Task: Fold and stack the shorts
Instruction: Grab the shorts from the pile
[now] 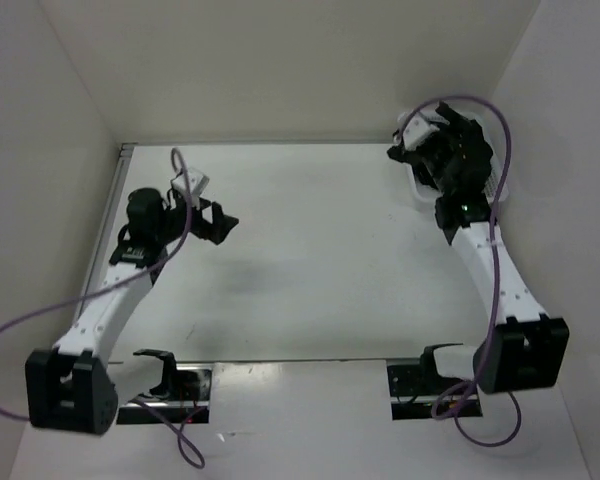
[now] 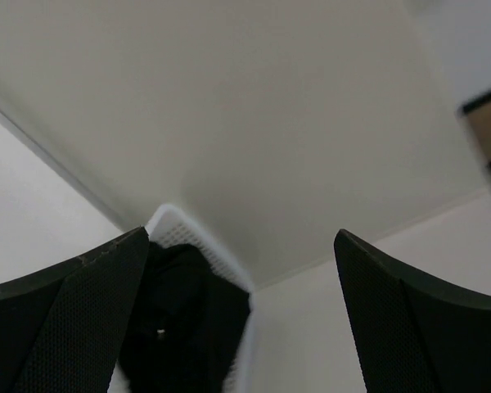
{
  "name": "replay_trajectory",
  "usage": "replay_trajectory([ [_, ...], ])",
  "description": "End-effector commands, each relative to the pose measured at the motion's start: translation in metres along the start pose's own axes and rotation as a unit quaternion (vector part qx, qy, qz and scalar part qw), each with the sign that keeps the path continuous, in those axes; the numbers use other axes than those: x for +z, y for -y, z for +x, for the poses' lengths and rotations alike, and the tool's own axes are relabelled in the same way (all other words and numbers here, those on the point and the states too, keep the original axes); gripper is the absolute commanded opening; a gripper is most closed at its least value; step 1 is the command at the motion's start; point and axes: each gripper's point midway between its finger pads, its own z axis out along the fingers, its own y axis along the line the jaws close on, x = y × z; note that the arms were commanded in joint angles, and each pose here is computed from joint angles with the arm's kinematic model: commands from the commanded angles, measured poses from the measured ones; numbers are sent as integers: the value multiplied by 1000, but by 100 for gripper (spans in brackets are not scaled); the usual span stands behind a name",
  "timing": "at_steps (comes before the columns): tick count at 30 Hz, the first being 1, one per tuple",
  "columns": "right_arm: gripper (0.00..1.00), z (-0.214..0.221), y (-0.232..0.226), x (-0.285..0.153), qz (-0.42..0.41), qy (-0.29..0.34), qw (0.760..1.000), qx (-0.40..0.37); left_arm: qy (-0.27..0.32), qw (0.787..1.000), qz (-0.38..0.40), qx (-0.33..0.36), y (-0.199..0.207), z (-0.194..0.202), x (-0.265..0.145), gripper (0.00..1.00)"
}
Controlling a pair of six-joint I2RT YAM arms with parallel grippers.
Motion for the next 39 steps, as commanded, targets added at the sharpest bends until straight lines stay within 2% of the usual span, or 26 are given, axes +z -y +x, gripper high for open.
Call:
replay_trajectory([
  [1,98,104,-35,39,16,-193,955,222,-151,983,-78,-66,-51,45,45,100],
  [2,98,120,-5,52,58,-216,944,241,-140,985,-86,-59,-65,14,59,100],
  [3,98,143,-15,58,52,-252,928,270,-167,980,-84,-70,-66,22,67,100],
  [4,98,176,-16,76,69,-272,901,330,-195,974,-82,-84,-74,42,81,100],
  [5,98,188,-22,83,66,-279,887,362,-192,974,-90,-80,-82,36,89,100],
  [6,95,200,-30,87,64,-291,873,387,-210,970,-83,-86,-82,51,100,100],
  [8,95,228,-42,104,79,-313,846,424,-229,966,-77,-93,-80,61,107,100],
  [10,98,269,-59,112,105,-356,808,458,-242,962,-71,-101,-84,68,118,100],
  [11,98,285,-59,109,143,-365,772,501,-251,960,-64,-107,-82,73,119,100],
  [12,98,295,-62,109,166,-374,757,510,-256,958,-63,-110,-84,78,122,100],
  [13,98,299,-57,114,181,-370,754,512,-256,958,-63,-110,-84,78,123,100],
  [14,98,317,-74,115,184,-387,743,514,-262,957,-58,-109,-79,80,123,100],
  [16,98,323,-75,125,187,-383,741,519,-267,956,-53,-109,-73,81,124,100],
  [19,98,347,-103,129,180,-403,731,522,-280,952,-65,-106,-73,89,121,100],
  [21,98,366,-124,120,190,-431,714,519,-285,950,-69,-106,-74,91,119,100],
  [23,95,373,-134,114,188,-445,708,515,-284,951,-78,-99,-74,88,119,100],
  [25,84,376,-141,109,184,-453,705,514,-284,951,-74,-97,-70,88,120,100],
  [26,61,378,-147,106,181,-459,702,513,-281,952,-80,-93,-72,84,119,100],
  [28,35,381,-144,102,186,-466,707,498,-283,951,-87,-91,-74,85,118,100],
  [29,15,381,-143,102,183,-467,710,494,-288,949,-90,-92,-74,90,116,100],
  [31,0,374,-116,109,200,-451,728,476,-278,952,-91,-88,-75,83,117,100],
  [32,0,367,-103,113,203,-440,736,472,-272,954,-92,-86,-75,78,116,100],
  [36,0,303,-1,138,239,-345,783,459,-238,963,-101,-70,-77,52,115,100],
  [37,0,276,34,137,253,-316,794,453,-213,969,-112,-58,-82,35,115,100],
  [38,0,252,50,141,252,-293,804,452,-201,971,-121,-51,-84,28,113,100],
  [39,0,215,93,136,273,-250,812,451,-182,972,-145,-39,-93,18,112,100],
])
